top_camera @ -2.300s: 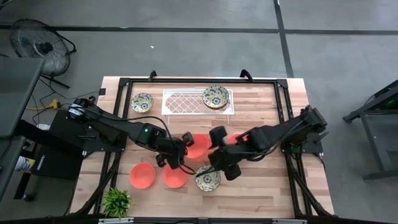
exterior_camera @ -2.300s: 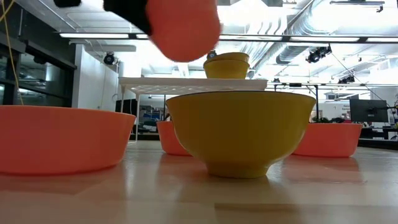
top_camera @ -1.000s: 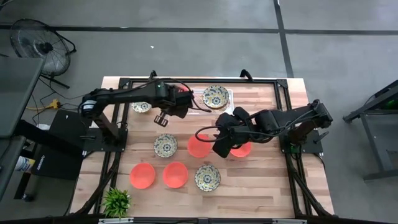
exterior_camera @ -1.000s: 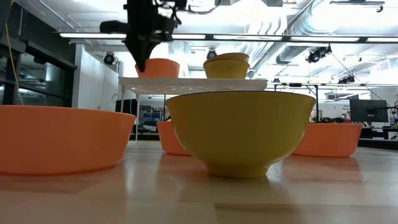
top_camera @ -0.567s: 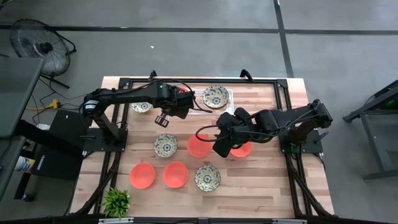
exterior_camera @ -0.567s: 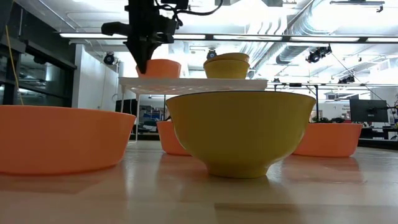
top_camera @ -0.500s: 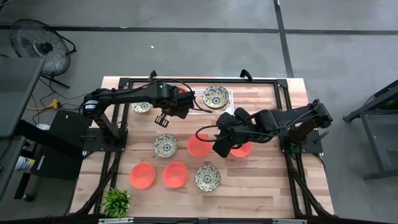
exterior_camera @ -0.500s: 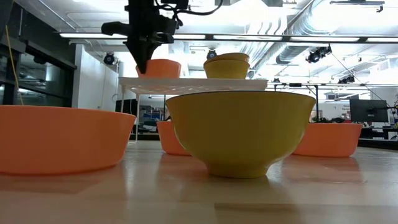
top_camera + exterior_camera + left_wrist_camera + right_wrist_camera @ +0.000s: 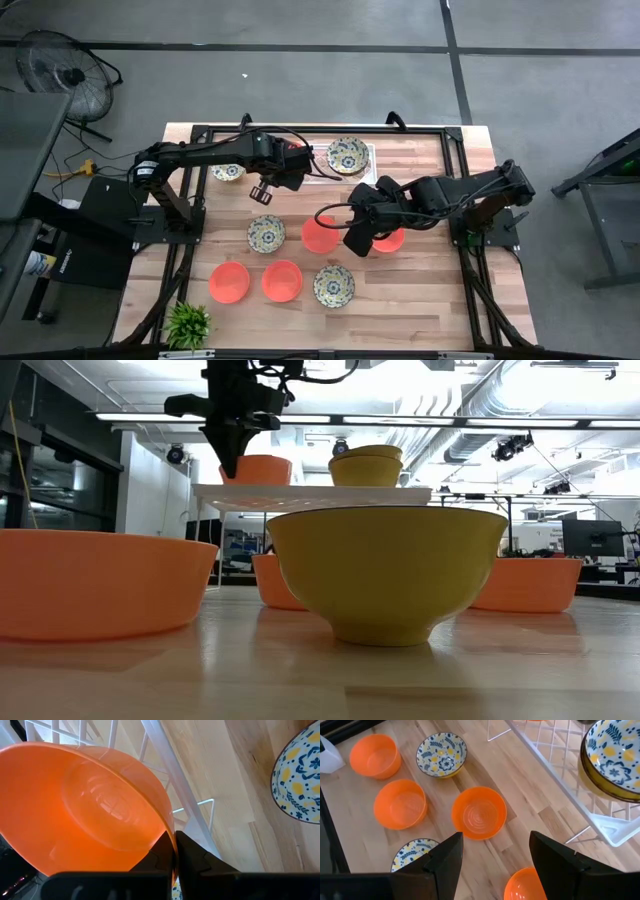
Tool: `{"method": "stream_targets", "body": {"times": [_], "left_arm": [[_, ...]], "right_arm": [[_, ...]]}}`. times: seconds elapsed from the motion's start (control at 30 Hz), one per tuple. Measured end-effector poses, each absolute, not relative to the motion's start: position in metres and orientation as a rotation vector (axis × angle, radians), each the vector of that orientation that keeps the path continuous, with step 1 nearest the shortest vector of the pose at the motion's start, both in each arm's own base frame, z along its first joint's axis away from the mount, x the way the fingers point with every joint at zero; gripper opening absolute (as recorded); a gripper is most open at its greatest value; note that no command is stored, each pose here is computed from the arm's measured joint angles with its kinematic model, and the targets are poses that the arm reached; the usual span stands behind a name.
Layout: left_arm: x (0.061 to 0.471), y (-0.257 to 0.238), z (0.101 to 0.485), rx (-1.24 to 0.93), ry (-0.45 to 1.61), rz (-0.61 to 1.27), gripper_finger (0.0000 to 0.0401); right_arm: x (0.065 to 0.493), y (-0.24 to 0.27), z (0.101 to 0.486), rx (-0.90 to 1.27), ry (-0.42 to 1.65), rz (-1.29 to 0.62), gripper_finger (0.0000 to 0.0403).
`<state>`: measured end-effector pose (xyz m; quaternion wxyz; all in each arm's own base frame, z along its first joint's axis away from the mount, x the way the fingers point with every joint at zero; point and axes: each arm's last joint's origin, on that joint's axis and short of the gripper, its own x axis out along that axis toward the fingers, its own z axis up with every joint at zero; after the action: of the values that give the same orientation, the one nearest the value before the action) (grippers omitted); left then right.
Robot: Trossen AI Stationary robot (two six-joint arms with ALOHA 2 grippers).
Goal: Pick & Place Mini bowls
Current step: Put the orange bowl on the shelf
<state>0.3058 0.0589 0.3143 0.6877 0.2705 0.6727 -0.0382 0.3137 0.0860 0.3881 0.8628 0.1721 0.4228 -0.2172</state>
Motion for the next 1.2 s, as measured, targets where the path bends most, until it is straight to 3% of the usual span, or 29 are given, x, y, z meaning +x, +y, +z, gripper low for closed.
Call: {"method": "stream_targets", "body": {"times": [0.43,0.87,1.2], "left_arm": [[0.3088,0.0580,0.3141,0.608,1.465,-0.142,0.0092],[0.3083,0.0549,0.3133,0.539,1.440,-0.224,0.0097],[0.3104,0.0573,0.3141,0.592,1.439,-0.168,0.0097]], "right_arm": [[0.3110,0.0852,0.3865,0.347,0.917,-0.466,0.0216],[0.3083,0.0841,0.3884,0.359,0.908,-0.485,0.0216],[0.3083,0.0839,0.3884,0.360,0.908,-0.486,0.0216]]}}
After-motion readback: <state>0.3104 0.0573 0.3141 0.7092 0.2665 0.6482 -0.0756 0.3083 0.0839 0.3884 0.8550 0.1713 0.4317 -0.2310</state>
